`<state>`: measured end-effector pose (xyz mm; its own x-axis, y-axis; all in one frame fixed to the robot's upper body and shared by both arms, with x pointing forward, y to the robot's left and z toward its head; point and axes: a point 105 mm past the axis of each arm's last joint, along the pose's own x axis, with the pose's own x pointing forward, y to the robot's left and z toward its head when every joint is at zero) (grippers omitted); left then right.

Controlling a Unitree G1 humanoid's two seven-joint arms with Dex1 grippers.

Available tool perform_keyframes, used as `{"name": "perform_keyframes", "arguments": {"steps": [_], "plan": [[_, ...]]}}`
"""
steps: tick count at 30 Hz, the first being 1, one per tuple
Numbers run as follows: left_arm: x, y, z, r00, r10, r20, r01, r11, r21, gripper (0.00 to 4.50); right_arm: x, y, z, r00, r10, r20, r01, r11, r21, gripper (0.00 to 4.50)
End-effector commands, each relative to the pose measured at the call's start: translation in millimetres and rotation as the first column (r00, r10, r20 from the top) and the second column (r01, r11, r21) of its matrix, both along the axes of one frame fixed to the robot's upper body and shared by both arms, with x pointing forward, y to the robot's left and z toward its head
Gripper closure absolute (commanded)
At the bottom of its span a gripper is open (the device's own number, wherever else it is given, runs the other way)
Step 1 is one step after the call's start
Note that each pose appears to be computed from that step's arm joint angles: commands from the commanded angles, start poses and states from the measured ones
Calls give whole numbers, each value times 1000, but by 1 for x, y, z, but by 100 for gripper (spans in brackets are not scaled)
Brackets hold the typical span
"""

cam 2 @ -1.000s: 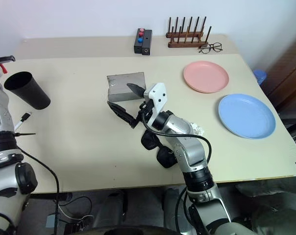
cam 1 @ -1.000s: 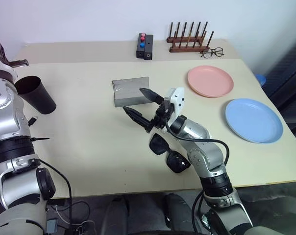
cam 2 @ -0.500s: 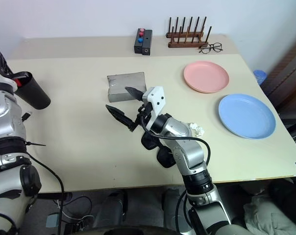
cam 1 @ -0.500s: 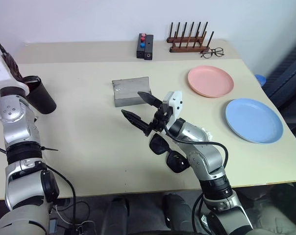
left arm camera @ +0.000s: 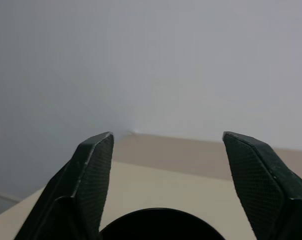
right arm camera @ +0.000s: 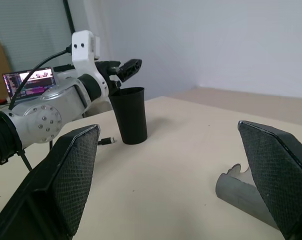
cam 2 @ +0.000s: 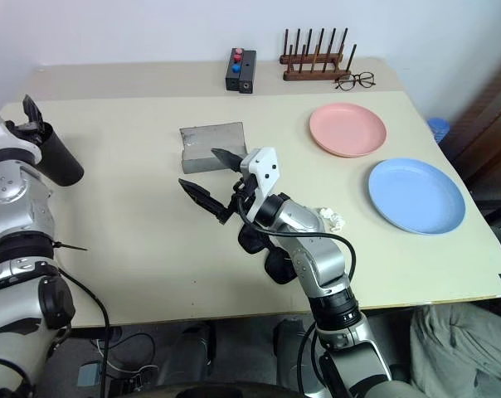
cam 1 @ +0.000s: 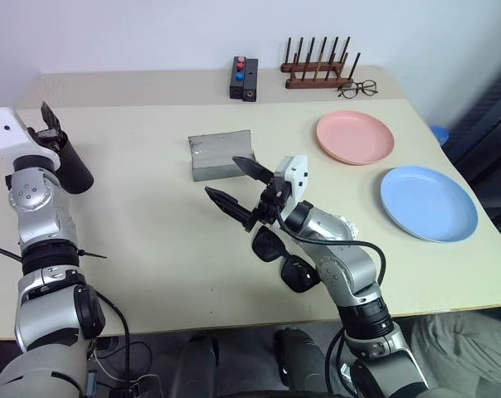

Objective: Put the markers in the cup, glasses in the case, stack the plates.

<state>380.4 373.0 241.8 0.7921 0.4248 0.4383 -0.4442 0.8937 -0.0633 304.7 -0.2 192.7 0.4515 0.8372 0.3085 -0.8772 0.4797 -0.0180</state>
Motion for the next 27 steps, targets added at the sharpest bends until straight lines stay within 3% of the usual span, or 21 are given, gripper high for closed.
{"name": "perform_keyframes", "arguments": {"steps": [1, 8, 13, 17, 22, 27], "plan": [[-14, 7, 22, 998, 10, 70, -9, 1000, -11, 87, -8, 1, 16, 998, 22, 51, -24, 999, 34, 0], [-67, 41, 42, 1000, 4, 27, -1, 996, -85, 87, -8, -2, 13, 999, 10, 43, -11, 999, 30, 0], [-106, 64, 12, 964, -77, -255, 49, 992, -112, 87, -8, -3, 11, 1000, 19, 22, -20, 999, 37, 0], [-124, 66, -33, 843, -136, -521, 65, 986, -152, 87, -8, -1, 10, 999, 40, 16, -41, 999, 32, 0], [-120, 58, -79, 648, -196, -737, 64, 977, -203, 87, -8, 1, 8, 998, 60, 12, -60, 998, 21, 0], [-101, 62, -94, 570, -225, -790, 63, 971, -230, 87, -7, -2, 5, 998, 60, 15, -60, 998, 7, 0]]}}
